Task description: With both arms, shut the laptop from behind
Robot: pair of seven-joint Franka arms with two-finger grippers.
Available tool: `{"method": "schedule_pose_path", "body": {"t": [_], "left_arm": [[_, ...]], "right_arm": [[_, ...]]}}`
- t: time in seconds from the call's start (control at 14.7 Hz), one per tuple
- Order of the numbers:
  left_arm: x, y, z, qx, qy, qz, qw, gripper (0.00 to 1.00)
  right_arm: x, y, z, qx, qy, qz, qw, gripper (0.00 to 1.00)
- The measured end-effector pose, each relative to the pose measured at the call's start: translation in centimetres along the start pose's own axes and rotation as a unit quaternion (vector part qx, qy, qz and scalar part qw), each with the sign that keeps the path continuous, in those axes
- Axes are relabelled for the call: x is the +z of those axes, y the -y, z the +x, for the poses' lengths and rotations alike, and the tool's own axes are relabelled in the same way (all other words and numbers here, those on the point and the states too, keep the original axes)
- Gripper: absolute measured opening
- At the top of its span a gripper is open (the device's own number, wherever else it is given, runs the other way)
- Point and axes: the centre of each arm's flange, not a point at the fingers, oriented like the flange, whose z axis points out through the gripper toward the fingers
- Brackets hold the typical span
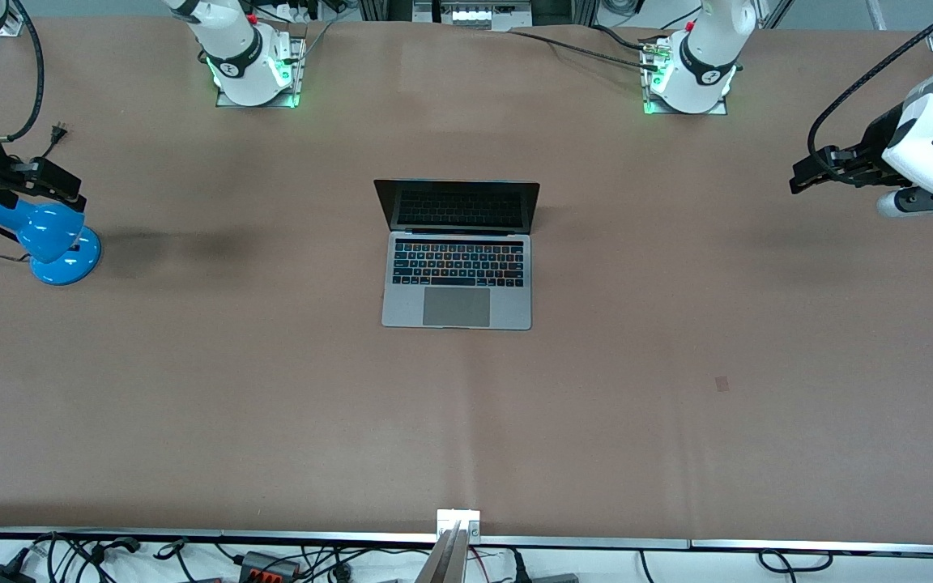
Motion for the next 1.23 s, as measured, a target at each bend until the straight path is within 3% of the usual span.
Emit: {"method": "schedule_pose_path", "body": {"t": [0.48, 0.75, 0.89, 1.16, 1.23], "left_arm": [[0.1, 0.0, 0.0, 0.000, 0.004, 0.000, 1.000, 1.00], [0.3, 0.0, -0.4, 0.001, 0.022, 0.003, 1.000, 0.62], [0.3, 0.0, -0.6, 0.002, 0.026, 0.004, 1.000, 0.41], [0.3, -0.8, -0.9, 0.005, 0.037, -0.019, 0.999, 0.02], [0.3, -1.0, -0.9, 0.006, 0.038, -0.028, 0.999, 0.01]], "right_arm": [[0.2, 0.0, -0.2, 0.000, 0.011, 0.000, 1.000, 1.00], [0.3, 0.0, -0.3, 0.000, 0.012, 0.000, 1.000, 1.00], [0.3, 0.0, -0.3, 0.000, 0.013, 0.000, 1.000, 0.94], [0.5, 0.1, -0.5, -0.001, 0.022, 0.001, 1.000, 0.51], [0.5, 0.2, -0.5, -0.001, 0.023, 0.001, 1.000, 0.41]]}}
